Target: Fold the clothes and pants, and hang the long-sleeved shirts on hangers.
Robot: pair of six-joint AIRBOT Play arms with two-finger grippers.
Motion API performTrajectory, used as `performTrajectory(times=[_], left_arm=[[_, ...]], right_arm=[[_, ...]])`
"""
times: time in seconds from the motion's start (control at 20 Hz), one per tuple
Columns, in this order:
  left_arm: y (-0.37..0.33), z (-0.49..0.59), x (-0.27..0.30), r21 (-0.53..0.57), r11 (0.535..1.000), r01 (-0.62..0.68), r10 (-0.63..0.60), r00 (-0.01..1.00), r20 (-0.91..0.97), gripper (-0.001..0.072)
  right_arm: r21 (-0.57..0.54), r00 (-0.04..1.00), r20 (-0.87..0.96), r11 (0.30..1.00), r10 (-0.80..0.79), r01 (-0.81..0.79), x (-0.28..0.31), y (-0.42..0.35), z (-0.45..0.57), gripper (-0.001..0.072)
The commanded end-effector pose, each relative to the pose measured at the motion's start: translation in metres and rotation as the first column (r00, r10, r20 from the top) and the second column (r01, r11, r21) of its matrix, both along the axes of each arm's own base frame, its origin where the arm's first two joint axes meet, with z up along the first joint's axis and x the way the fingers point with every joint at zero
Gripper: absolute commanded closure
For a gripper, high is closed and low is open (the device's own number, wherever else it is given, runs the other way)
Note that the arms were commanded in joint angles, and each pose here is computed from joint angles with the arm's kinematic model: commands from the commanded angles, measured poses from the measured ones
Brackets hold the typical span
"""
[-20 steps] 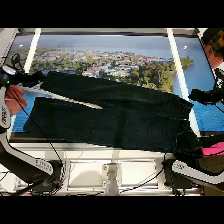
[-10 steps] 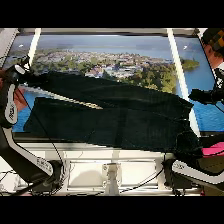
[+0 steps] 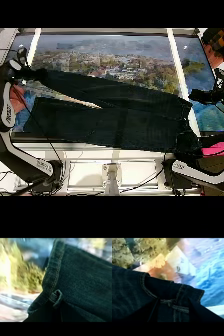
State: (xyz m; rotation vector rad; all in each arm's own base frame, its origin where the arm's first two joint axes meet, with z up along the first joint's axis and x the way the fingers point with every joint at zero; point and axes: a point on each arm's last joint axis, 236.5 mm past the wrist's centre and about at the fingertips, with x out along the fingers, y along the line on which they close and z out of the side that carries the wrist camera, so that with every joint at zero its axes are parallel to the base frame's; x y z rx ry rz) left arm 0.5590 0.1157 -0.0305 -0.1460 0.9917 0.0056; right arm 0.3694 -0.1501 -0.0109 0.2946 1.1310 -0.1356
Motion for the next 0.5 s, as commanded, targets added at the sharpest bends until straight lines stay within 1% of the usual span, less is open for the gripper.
performTrajectory(times=[0.0, 0.1, 0.15, 0.2, 0.25, 0.35, 0.4, 0.45], left_arm=[[-0.001, 0.045, -0.010, 0.111, 0.986, 0.126, -0.131, 0.991, 0.034, 0.0678], [-0.002, 0.058, -0.024, 0.135, 0.978, 0.159, -0.161, 0.987, 0.003, 0.0676], [-0.002, 0.058, -0.034, 0.140, 0.975, 0.175, -0.172, 0.984, -0.036, 0.0627], [-0.003, 0.054, -0.046, 0.130, 0.972, 0.194, -0.183, 0.979, -0.087, 0.0531], [-0.006, 0.046, -0.062, 0.110, 0.970, 0.216, -0.197, 0.967, -0.161, 0.0485], [-0.005, 0.033, -0.092, 0.087, 0.964, 0.251, -0.216, 0.931, -0.293, 0.0479], [-0.006, 0.029, -0.100, 0.073, 0.963, 0.258, -0.221, 0.918, -0.329, 0.0439], [-0.006, 0.027, -0.103, 0.068, 0.963, 0.261, -0.223, 0.912, -0.343, 0.0379]], right_arm=[[0.001, 1.000, -0.002, 1.000, 0.000, 0.000, 0.000, 0.000, 0.000, 0.0311], [0.002, 1.000, -0.003, 1.000, 0.001, -0.001, -0.001, 0.001, 0.000, 0.0311], [0.003, 1.000, -0.004, 1.000, 0.001, -0.001, -0.001, 0.001, 0.000, 0.0310], [0.003, 1.000, -0.005, 1.000, 0.002, -0.002, -0.001, 0.001, 0.000, 0.0310], [0.003, 1.000, -0.005, 1.000, 0.002, -0.002, -0.001, 0.001, 0.000, 0.0311], [0.003, 1.000, -0.004, 1.000, 0.002, -0.002, -0.001, 0.001, 0.000, 0.0311], [0.002, 1.000, -0.004, 1.000, 0.002, -0.002, -0.001, 0.001, 0.000, 0.0310], [0.002, 1.000, -0.004, 1.000, 0.002, -0.002, -0.001, 0.001, 0.000, 0.0311]])
